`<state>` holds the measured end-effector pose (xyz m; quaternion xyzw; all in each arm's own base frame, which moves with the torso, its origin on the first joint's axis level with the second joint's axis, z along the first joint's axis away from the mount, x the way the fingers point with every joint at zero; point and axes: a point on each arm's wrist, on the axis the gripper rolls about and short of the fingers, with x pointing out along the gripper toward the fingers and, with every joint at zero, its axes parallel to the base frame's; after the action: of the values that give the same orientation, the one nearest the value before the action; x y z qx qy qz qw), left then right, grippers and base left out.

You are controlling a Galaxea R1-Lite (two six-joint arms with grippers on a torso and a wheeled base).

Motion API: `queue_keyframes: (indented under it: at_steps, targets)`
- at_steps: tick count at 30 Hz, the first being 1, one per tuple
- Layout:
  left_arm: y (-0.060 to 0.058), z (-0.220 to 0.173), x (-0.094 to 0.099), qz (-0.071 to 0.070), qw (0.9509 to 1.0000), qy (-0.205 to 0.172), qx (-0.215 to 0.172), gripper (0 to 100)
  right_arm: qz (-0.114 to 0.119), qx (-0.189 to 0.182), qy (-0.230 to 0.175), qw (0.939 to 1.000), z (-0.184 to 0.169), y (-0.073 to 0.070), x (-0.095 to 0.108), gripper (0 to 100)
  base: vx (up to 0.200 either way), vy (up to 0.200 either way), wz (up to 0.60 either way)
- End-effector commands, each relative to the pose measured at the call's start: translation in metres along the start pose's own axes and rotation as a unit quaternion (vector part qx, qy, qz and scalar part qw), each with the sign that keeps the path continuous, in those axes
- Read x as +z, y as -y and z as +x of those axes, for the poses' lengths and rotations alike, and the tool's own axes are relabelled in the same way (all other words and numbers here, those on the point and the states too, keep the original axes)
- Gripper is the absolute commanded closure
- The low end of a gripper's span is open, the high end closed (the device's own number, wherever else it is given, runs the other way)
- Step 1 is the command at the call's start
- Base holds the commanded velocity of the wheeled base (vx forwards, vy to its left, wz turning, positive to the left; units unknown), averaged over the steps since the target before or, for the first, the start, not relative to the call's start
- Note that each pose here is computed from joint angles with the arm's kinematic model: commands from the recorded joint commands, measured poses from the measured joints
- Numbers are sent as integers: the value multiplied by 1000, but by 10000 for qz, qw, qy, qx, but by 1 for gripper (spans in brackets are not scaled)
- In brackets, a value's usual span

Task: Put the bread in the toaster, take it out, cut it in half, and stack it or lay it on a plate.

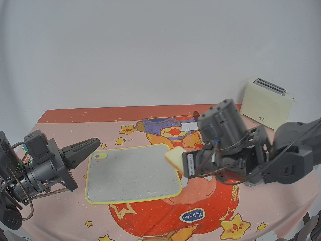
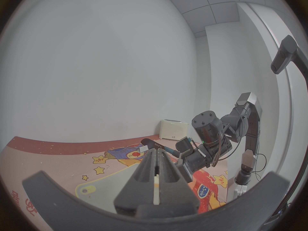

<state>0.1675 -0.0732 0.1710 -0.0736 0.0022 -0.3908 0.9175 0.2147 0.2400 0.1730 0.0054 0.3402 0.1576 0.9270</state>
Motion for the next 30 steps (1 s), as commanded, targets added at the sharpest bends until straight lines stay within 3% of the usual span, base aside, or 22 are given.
queue_keyframes:
  at_steps: [1,5,10,24,30]
  targets:
    - [0,0,-1,134,9999,-10,3,100,207,-108,296,9993,-36,34,5,100,0,0,0]
    - [0,0,-1,169,9999,-16,12,100,270,-143,368,9989,-49,46,3,100,0,0,0]
    - [0,1,0,179,9998,-11,-4,100,342,-377,451,9977,-63,71,-2,100,0,0,0]
    - [0,1,-1,179,9998,-12,-12,100,572,-816,332,9945,-57,98,-10,100,0,0,0]
    - [1,0,-1,172,9998,-27,-18,100,842,-1206,226,9889,-58,122,-20,100,0,0,0]
